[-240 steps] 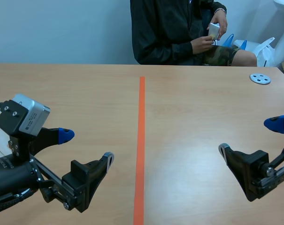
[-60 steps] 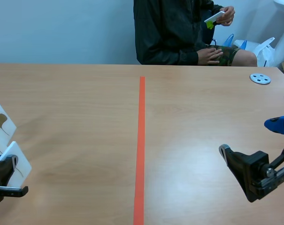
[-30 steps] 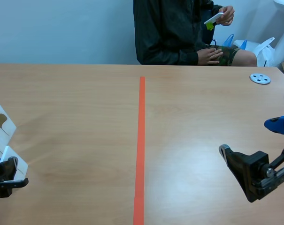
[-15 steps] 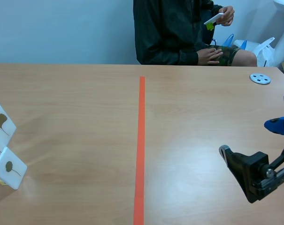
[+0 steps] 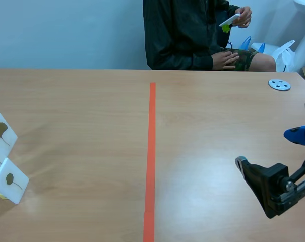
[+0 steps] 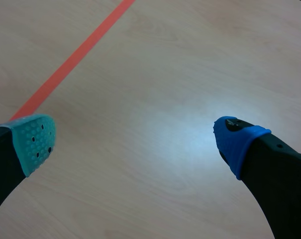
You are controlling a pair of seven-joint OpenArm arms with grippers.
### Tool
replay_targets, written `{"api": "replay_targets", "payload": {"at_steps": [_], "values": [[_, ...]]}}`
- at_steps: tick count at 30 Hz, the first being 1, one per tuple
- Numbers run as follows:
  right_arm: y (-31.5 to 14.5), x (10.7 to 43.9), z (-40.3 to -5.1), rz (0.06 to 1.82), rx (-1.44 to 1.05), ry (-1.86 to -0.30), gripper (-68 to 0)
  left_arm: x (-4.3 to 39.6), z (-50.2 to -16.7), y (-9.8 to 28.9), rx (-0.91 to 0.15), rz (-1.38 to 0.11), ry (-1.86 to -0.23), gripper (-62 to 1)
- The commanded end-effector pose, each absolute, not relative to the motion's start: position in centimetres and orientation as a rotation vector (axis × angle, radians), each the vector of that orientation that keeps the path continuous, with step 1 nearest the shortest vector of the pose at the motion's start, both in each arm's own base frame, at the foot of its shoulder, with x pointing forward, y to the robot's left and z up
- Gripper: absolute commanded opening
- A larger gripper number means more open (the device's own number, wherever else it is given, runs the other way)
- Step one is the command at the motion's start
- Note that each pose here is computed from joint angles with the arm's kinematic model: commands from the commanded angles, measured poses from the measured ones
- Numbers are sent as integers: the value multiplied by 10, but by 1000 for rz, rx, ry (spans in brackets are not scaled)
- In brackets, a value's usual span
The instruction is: Sort the leaf by its shape. The table is split by an orange tape line. A compound leaf with several leaflets goes to the left side, a simple leaf with one blade goes to the right side. Return to the home posture when a red brick is placed on the table.
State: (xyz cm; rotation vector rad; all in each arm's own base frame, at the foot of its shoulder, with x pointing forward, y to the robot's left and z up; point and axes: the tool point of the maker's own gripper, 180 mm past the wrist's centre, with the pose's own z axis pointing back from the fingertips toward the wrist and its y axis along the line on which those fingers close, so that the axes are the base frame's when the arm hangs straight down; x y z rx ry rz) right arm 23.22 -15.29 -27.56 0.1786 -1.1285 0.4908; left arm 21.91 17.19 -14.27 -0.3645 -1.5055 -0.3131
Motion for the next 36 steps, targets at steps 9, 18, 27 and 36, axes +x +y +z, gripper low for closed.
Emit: {"api": "replay_targets", "payload": {"at_steps": [9,18,27,36], "values": [[-150,238,-264,492,184,-1173,4,216,-167,120,-466,-427,-1408,14],[-150,238,-264,492,185,-1176,4,214,-189,65,-528,-563,-1340,14],[-150,238,-263,492,186,-1177,4,233,-223,53,-473,-527,-1287,14],[-149,238,-264,491,186,-1177,4,239,-269,57,-488,-452,-1209,14]]}}
